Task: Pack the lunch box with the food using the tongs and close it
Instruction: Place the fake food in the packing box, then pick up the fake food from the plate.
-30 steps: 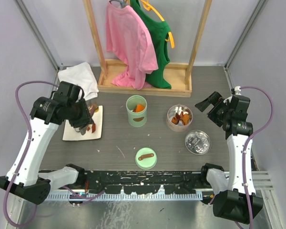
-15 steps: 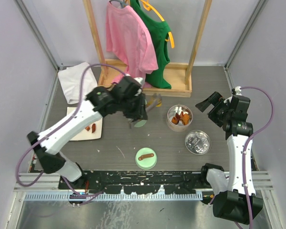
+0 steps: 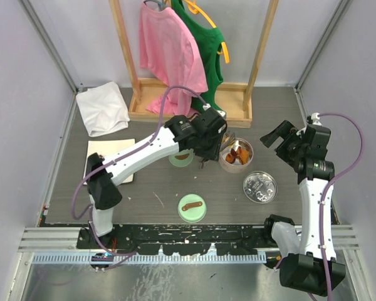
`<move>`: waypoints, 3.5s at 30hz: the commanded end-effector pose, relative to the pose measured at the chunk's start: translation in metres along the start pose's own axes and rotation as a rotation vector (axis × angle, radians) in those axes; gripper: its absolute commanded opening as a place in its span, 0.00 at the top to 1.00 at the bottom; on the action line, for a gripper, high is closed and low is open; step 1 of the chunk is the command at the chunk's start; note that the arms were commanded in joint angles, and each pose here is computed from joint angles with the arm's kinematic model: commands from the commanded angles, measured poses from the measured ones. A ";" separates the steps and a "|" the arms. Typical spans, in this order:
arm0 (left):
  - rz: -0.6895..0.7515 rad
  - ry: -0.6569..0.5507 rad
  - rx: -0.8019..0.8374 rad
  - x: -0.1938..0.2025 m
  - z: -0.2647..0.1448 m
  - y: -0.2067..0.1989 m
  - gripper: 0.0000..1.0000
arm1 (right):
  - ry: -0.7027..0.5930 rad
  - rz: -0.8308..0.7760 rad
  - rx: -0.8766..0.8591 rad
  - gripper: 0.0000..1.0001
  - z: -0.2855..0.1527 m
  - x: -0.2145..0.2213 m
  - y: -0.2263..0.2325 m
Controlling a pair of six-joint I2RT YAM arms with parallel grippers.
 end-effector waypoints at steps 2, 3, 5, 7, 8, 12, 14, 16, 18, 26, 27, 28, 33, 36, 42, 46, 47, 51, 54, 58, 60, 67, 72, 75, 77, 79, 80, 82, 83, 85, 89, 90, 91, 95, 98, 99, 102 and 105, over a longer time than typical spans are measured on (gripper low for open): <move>0.048 -0.097 0.042 -0.024 0.001 -0.019 0.84 | -0.066 -0.037 -0.018 0.00 -0.009 -0.016 0.008; 0.051 -0.090 0.038 -0.023 0.005 -0.019 0.84 | -0.065 -0.037 -0.018 0.00 -0.009 -0.016 0.008; 0.056 -0.075 0.034 -0.021 0.013 -0.020 0.83 | -0.063 -0.037 -0.019 0.00 -0.008 -0.015 0.008; 0.058 -0.064 0.035 -0.020 0.021 -0.023 0.82 | -0.062 -0.036 -0.023 0.00 -0.008 -0.015 0.009; 0.059 -0.068 0.032 -0.021 0.024 -0.024 0.82 | -0.063 -0.035 -0.024 0.00 -0.008 -0.016 0.009; 0.073 -0.070 0.012 -0.023 0.036 -0.026 0.81 | -0.063 -0.036 -0.031 0.00 -0.009 -0.016 0.011; 0.078 -0.077 -0.003 -0.025 0.040 -0.025 0.78 | -0.062 -0.040 -0.029 0.00 -0.009 -0.016 0.010; 0.087 -0.077 -0.010 -0.025 0.043 -0.024 0.76 | -0.064 -0.040 -0.029 0.00 -0.009 -0.017 0.010; 0.091 -0.073 -0.017 -0.025 0.044 -0.023 0.72 | -0.063 -0.041 -0.029 0.00 -0.009 -0.017 0.010; 0.094 -0.140 0.014 -0.037 0.017 -0.027 0.57 | -0.063 -0.042 -0.028 0.00 -0.009 -0.015 0.010; 0.095 -0.149 0.022 -0.038 0.013 -0.029 0.54 | -0.062 -0.042 -0.027 0.00 -0.009 -0.015 0.009; 0.096 -0.152 0.029 -0.038 0.010 -0.029 0.53 | -0.060 -0.040 -0.027 0.00 -0.009 -0.015 0.009; 0.082 -0.157 0.025 -0.037 -0.006 -0.025 0.57 | -0.059 -0.040 -0.029 0.00 -0.009 -0.014 0.009; 0.069 -0.209 0.039 -0.041 -0.027 -0.023 0.58 | -0.057 -0.039 -0.030 0.00 -0.008 -0.014 0.009; 0.059 -0.335 -0.003 -0.043 -0.084 -0.001 0.58 | -0.056 -0.036 -0.034 0.00 -0.008 -0.014 0.010; -0.001 -0.427 -0.082 -0.036 -0.127 0.033 0.58 | -0.049 -0.028 -0.039 0.00 -0.006 -0.012 0.010; -0.024 -0.443 -0.101 -0.034 -0.135 0.043 0.58 | -0.048 -0.025 -0.040 0.00 -0.006 -0.012 0.010; -0.108 -0.481 -0.179 -0.024 -0.161 0.086 0.59 | -0.047 -0.022 -0.051 0.00 -0.006 -0.012 0.011; -0.166 -0.485 -0.230 -0.011 -0.177 0.115 0.59 | -0.049 -0.019 -0.049 0.00 -0.006 -0.012 0.011; -0.243 -0.496 -0.312 0.013 -0.200 0.152 0.59 | -0.045 -0.014 -0.055 0.00 -0.006 -0.012 0.012; -0.278 -0.481 -0.359 0.027 -0.204 0.169 0.58 | -0.042 -0.014 -0.058 0.00 -0.005 -0.011 0.012; -0.435 -0.348 -0.507 0.067 -0.196 0.220 0.57 | -0.034 -0.003 -0.072 0.00 -0.004 -0.009 0.013; -0.594 -0.249 -0.576 0.085 -0.177 0.256 0.58 | -0.032 -0.004 -0.076 0.00 -0.003 -0.008 0.013; -0.665 -0.217 -0.560 0.092 -0.170 0.271 0.59 | -0.034 -0.007 -0.078 0.00 -0.003 -0.009 0.014; -0.702 -0.197 -0.562 0.096 -0.166 0.283 0.58 | -0.035 -0.007 -0.076 0.00 -0.003 -0.010 0.014; -0.746 -0.172 -0.554 0.099 -0.161 0.293 0.59 | -0.032 -0.010 -0.078 0.00 -0.003 -0.010 0.014; -0.757 -0.172 -0.547 0.098 -0.159 0.298 0.59 | -0.031 -0.010 -0.078 0.00 -0.003 -0.009 0.014; -0.782 -0.168 -0.540 0.099 -0.155 0.306 0.59 | -0.031 -0.009 -0.075 0.00 -0.002 -0.009 0.013; -0.790 -0.164 -0.537 0.098 -0.154 0.309 0.59 | -0.029 -0.007 -0.078 0.00 -0.001 -0.009 0.013; -0.799 -0.148 -0.543 0.099 -0.152 0.315 0.59 | -0.024 -0.003 -0.089 0.00 -0.001 -0.009 0.015; -0.826 -0.131 -0.541 0.102 -0.144 0.325 0.59 | -0.022 -0.006 -0.094 0.00 0.000 -0.009 0.016; -0.833 -0.129 -0.533 0.103 -0.141 0.327 0.59 | -0.022 -0.006 -0.095 0.00 0.000 -0.009 0.016; -0.839 -0.128 -0.534 0.103 -0.138 0.329 0.59 | -0.022 -0.007 -0.096 0.00 0.000 -0.010 0.016; -0.861 -0.115 -0.527 0.104 -0.130 0.337 0.59 | -0.015 -0.007 -0.111 0.00 0.000 -0.009 0.018; -0.870 -0.104 -0.513 0.103 -0.124 0.341 0.59 | -0.012 -0.011 -0.122 0.00 -0.001 -0.009 0.020; -0.873 -0.102 -0.509 0.103 -0.123 0.342 0.59 | -0.008 -0.017 -0.135 0.00 -0.001 -0.009 0.021; -0.872 -0.096 -0.506 0.101 -0.117 0.345 0.59 | 0.003 -0.028 -0.178 0.00 -0.002 -0.006 0.026; -0.879 -0.082 -0.538 0.104 -0.114 0.352 0.59 | 0.001 -0.037 -0.186 0.00 -0.003 -0.006 0.027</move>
Point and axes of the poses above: each gripper's point midway between its finger pads, its own z axis out along the fingers, its own y axis along the line the jaws close on, x = y × z, the point moved 4 cm from there along -z, back along the fingers, and after that the axes turned 1 degree about -z, right-handed, at the moved point
